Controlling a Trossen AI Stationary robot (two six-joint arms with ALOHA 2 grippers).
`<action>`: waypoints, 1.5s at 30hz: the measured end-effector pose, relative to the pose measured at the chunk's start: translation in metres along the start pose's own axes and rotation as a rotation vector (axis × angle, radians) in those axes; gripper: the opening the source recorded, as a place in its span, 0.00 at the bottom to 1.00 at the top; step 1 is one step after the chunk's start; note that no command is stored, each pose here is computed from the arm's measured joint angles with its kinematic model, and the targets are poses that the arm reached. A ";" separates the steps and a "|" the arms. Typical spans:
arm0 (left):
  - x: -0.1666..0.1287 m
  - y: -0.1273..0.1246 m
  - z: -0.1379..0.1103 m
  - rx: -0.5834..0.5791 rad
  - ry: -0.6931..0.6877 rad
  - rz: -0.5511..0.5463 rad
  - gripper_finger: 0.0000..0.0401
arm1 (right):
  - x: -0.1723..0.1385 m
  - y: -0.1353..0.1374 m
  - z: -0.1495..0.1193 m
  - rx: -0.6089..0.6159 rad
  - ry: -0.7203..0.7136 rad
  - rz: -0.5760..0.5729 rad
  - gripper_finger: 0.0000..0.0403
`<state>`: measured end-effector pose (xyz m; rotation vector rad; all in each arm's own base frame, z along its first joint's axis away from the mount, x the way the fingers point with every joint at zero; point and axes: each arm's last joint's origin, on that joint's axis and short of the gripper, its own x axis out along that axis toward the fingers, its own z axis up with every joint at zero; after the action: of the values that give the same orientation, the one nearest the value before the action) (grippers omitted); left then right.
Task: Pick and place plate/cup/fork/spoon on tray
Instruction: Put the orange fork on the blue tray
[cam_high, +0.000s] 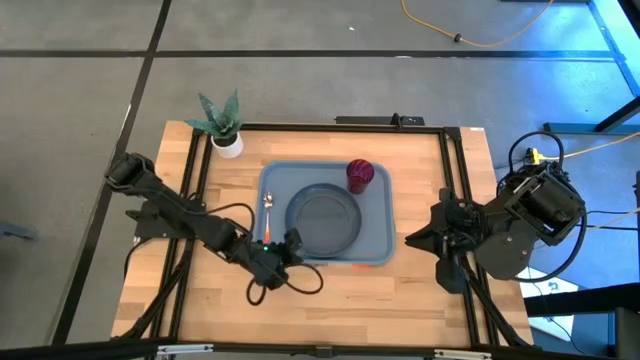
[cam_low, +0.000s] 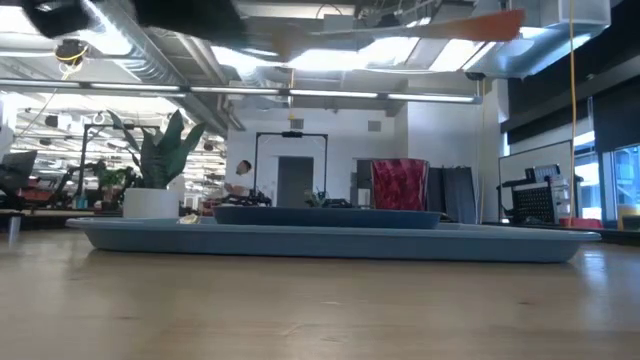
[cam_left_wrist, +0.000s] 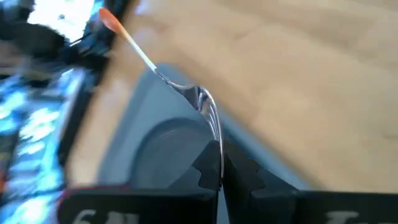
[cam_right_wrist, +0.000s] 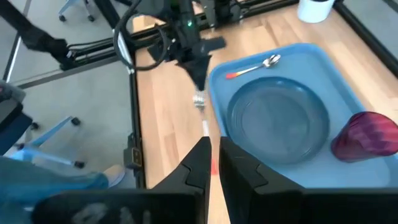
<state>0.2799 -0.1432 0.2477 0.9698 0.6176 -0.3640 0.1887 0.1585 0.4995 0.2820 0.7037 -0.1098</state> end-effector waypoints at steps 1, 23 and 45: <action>0.000 -0.001 -0.001 0.000 -0.014 -0.034 0.00 | 0.000 0.000 0.000 0.002 -0.004 -0.004 0.09; -0.003 -0.017 -0.013 -0.259 -0.083 -0.564 0.00 | 0.006 0.002 0.001 0.049 -0.063 -0.070 0.09; -0.028 0.027 -0.057 -0.977 -0.043 -1.017 0.00 | 0.082 0.032 -0.005 0.043 0.032 -0.215 0.09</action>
<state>0.2542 -0.0799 0.2591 -0.3526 1.0780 -0.8588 0.2538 0.1905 0.4500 0.2484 0.7626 -0.3263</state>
